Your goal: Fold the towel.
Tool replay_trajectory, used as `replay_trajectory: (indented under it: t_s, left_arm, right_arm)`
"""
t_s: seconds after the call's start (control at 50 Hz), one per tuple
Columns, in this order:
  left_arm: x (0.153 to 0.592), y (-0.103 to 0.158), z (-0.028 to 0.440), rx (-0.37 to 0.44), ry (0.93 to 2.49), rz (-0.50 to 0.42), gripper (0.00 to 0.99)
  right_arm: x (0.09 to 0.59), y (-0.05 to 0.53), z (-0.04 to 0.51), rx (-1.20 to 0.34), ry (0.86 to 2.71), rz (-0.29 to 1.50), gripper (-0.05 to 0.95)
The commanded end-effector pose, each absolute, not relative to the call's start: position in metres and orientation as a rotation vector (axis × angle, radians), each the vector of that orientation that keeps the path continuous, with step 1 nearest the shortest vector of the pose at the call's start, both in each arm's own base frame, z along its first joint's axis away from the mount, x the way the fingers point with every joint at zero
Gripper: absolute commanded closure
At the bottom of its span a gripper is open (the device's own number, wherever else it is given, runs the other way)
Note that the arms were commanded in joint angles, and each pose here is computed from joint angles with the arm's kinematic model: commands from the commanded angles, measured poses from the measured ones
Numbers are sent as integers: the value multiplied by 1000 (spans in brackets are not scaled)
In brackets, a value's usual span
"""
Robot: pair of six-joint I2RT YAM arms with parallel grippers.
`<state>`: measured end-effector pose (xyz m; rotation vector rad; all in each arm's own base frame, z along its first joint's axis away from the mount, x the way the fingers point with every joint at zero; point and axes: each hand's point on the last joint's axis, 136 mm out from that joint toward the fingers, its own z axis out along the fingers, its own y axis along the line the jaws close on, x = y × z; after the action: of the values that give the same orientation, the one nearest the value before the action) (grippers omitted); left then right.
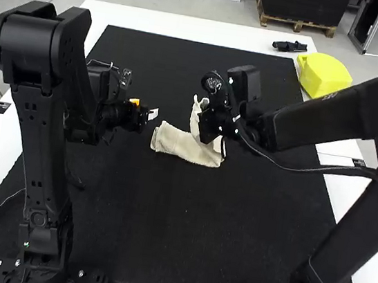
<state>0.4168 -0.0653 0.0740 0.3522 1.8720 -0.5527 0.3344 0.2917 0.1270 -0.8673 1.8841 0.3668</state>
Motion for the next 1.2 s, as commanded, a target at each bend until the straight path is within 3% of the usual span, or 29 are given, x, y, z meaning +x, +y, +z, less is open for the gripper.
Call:
replay_trajectory:
  t_s: [0.0, 0.52, 0.84, 1.18]
  left_arm:
    - [414, -60, 69, 326, 1884, -545, 36]
    - [414, -59, 89, 301, 1797, -537, 38]
    - [415, -23, 126, 219, 1688, -476, 38]
    - [413, -18, 127, 216, 1683, -458, 38]
  right_arm:
    - [335, 307, 136, -890, 1840, 396, 916]
    - [349, 333, 120, -932, 1821, 410, 916]
    - [359, 344, 112, -960, 1811, 401, 915]
    - [368, 352, 99, -971, 1820, 391, 916]
